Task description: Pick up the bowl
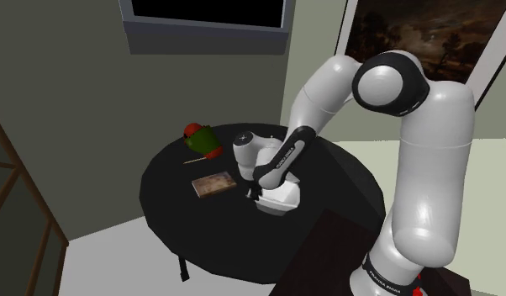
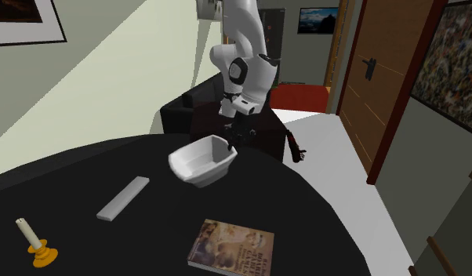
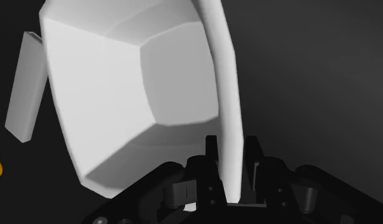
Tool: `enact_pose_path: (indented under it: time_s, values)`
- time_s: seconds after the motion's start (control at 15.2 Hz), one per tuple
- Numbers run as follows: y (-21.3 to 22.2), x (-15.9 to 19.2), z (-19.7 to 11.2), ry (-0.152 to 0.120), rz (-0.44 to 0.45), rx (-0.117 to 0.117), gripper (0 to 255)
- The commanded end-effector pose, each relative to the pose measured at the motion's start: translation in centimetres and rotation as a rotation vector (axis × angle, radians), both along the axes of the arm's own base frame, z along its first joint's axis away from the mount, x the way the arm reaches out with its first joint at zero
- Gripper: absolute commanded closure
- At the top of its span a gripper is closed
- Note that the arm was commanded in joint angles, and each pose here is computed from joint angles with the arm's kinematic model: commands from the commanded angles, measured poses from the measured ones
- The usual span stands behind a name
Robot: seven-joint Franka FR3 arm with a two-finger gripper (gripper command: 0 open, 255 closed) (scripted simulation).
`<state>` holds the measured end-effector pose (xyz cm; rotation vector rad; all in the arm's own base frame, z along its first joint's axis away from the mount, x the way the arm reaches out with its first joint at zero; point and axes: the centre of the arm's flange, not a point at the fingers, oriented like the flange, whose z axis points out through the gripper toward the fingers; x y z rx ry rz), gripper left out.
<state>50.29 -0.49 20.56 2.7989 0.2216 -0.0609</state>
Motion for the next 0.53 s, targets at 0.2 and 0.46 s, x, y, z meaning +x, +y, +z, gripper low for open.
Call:
enact_pose_path:
  time_s: [0.2,0.46]
  values:
    - [0.0,0.0,2.7,-0.001,0.001,0.000,255]
    - [0.0,0.0,3.8,-0.001,0.001,0.000,255]
